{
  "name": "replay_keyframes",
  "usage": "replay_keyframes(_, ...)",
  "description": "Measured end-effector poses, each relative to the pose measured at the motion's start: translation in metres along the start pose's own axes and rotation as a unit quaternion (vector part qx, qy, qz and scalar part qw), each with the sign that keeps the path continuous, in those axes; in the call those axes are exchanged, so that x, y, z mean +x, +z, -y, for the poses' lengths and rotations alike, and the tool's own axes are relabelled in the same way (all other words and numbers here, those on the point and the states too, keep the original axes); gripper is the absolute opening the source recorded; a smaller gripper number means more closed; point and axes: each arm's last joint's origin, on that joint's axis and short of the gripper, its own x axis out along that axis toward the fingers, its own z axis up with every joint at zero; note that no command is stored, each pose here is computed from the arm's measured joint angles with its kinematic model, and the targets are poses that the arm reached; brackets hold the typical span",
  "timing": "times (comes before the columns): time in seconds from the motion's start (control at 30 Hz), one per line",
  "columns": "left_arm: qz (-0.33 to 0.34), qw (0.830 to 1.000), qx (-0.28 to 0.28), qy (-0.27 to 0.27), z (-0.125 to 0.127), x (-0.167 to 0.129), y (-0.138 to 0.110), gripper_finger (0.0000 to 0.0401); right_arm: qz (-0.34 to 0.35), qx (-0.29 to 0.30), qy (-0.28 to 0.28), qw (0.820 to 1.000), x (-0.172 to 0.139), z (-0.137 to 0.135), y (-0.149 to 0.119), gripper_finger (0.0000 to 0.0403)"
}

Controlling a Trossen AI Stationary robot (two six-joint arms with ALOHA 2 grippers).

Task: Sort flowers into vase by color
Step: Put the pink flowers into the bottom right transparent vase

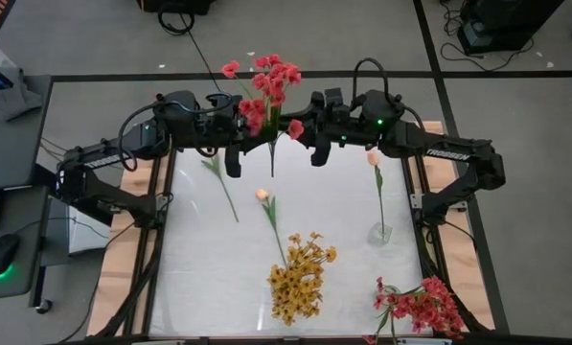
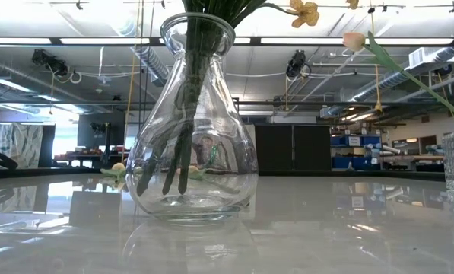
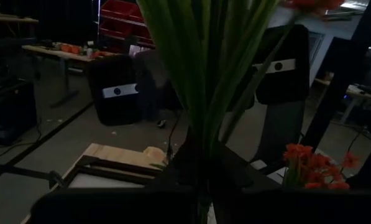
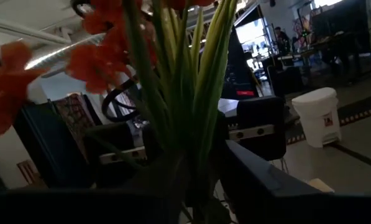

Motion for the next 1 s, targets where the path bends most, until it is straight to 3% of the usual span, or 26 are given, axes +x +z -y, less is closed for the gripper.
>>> replay_keyframes(0.2, -0.001, 1.000, 0.000, 0.000, 0.000, 0.000, 0.000, 0.0023, -0.006, 0.003, -0.002, 1.000, 0.000, 0.001, -0.001, 0.0186)
replay_keyframes(0.33, -0.009, 1.000, 0.007, -0.005, 0.000, 0.000, -0.002, 0.0023, -0.018, 0.003, 0.002, 1.000, 0.000, 0.002, -0.002, 0.0207)
replay_keyframes(0.67, -0.004, 1.000, 0.007, 0.003, -0.002, -0.012, 0.004, 0.0023, -0.066, -0.013, -0.034, 0.997, -0.019, 0.012, 0.004, 0.0211)
replay_keyframes(1.0, -0.003, 1.000, -0.004, 0.027, -0.012, -0.014, 0.005, 0.0023, -0.043, 0.003, 0.010, 0.999, -0.017, -0.001, 0.007, 0.0211)
